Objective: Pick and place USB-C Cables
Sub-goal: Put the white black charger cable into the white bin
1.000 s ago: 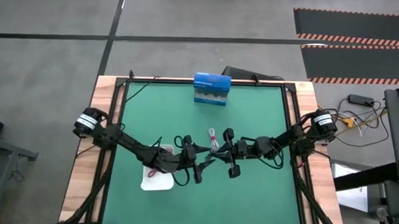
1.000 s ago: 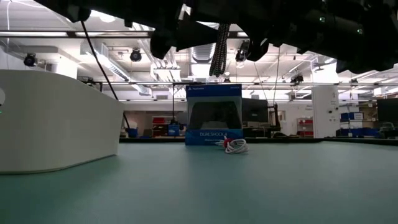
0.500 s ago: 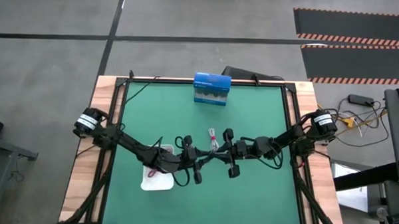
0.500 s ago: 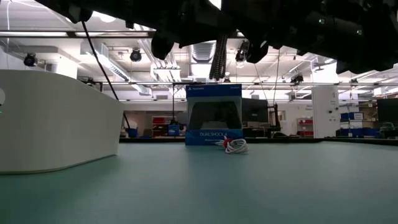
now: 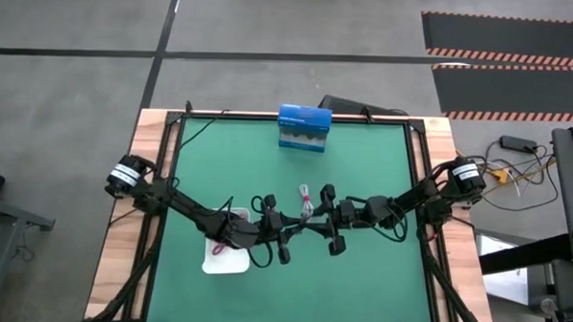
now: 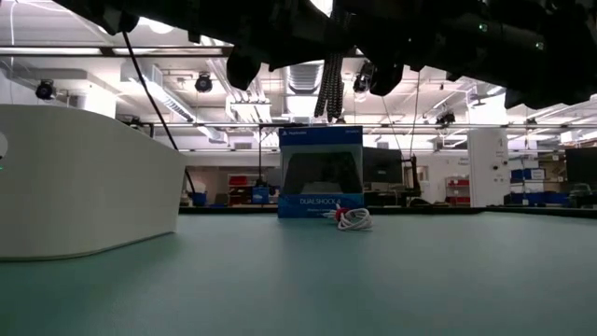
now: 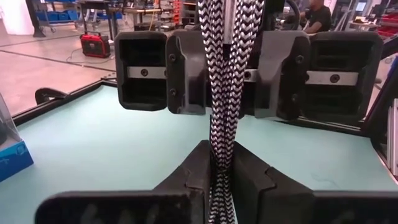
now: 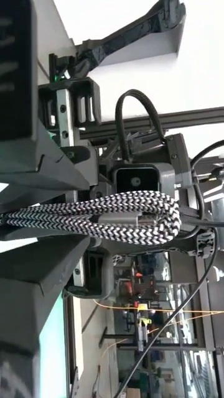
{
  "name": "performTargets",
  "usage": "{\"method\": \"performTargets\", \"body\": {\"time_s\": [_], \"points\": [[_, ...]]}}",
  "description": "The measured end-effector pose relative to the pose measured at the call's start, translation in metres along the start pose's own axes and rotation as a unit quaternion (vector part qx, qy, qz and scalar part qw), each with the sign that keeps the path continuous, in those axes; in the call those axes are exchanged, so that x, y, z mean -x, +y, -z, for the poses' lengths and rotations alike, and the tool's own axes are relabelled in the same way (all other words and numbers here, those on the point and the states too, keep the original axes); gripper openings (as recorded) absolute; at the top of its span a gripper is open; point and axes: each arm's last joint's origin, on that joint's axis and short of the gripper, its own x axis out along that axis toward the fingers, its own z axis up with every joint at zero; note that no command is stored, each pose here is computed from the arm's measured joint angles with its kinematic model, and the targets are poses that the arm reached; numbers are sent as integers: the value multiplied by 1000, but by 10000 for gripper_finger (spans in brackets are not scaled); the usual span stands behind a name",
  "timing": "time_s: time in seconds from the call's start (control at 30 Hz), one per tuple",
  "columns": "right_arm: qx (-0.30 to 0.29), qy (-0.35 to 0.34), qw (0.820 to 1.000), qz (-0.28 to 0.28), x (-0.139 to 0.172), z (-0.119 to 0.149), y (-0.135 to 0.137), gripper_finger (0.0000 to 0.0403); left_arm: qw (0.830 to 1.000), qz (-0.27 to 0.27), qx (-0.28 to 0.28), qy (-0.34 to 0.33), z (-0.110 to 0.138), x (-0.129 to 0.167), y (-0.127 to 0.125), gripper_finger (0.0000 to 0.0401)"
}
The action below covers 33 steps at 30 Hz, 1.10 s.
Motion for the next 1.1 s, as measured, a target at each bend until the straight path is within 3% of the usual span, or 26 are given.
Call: {"method": "performTargets", "body": {"time_s": [0.3,0.7,0.87,1.1], "points": [[-9,31,999,2,1,-11,1,155,999,-9,1,50,-5,7,1,23],[-2,116,993,8,13,-43,1,144,976,-73,72,190,-43,41,12,23],[1,154,988,11,22,-53,1,136,941,-91,150,290,-59,57,18,24],[-4,190,982,15,30,-58,1,128,857,-141,223,443,-79,77,21,24]]}}
